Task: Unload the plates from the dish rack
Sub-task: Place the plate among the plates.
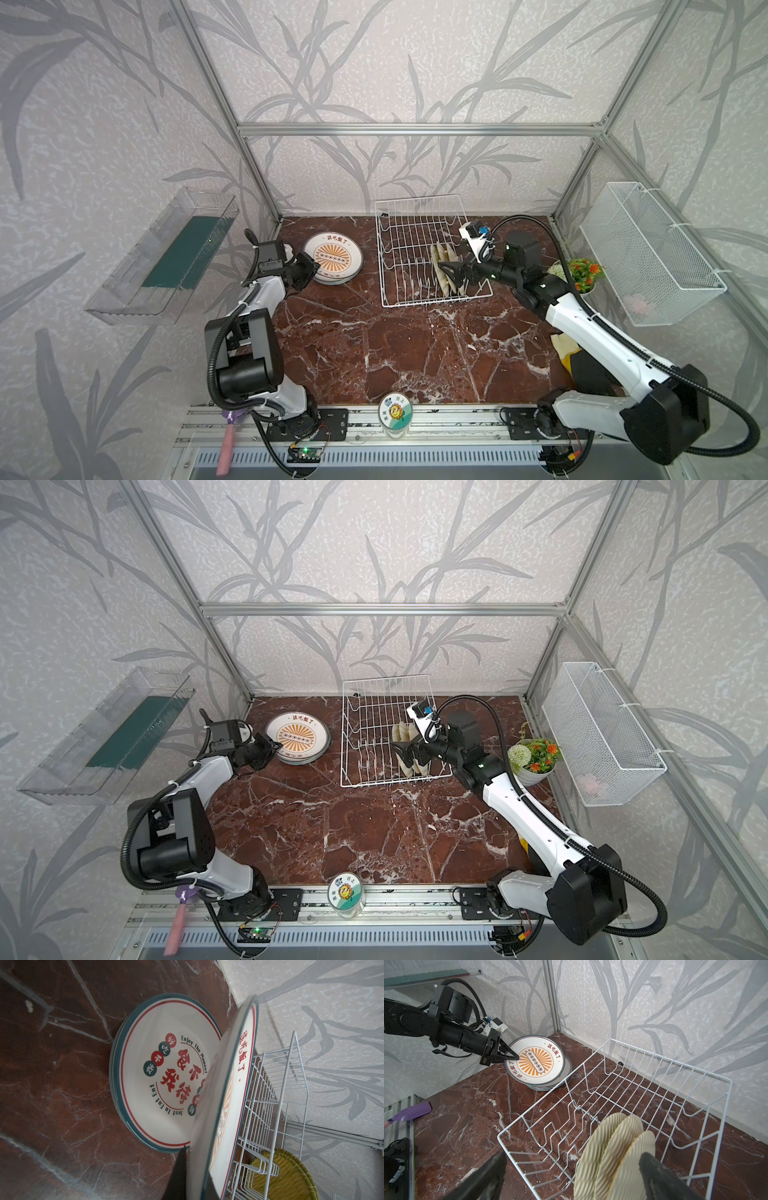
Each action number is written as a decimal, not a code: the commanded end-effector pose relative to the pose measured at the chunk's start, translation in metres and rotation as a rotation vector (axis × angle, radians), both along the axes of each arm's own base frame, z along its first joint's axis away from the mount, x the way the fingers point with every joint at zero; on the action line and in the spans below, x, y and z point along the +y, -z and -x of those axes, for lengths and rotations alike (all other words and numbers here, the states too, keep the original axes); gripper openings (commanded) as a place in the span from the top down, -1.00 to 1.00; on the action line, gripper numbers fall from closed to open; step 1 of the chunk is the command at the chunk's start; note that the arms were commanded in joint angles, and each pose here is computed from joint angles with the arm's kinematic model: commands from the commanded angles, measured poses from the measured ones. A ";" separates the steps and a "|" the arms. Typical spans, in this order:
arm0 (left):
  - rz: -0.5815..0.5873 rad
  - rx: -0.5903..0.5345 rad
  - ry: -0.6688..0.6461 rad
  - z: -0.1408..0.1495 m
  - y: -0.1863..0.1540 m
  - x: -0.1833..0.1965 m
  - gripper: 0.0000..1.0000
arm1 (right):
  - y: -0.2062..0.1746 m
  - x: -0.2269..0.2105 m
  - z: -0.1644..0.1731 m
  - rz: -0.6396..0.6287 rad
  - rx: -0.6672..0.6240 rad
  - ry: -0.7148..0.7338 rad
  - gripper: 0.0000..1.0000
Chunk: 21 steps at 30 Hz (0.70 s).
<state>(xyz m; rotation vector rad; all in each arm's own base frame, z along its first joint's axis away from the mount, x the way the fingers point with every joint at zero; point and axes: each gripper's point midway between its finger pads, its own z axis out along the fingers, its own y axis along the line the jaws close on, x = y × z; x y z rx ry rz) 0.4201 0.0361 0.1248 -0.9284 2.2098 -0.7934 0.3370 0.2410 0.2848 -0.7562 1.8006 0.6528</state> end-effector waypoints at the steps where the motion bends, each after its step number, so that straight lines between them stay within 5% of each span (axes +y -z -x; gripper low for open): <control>1: 0.018 -0.074 0.015 -0.013 -0.010 0.001 1.00 | -0.001 0.004 -0.001 -0.004 0.009 -0.011 -0.98; 21: 0.051 -0.011 -0.018 -0.019 0.032 0.015 1.00 | 0.004 0.007 -0.004 -0.009 0.028 -0.016 -0.98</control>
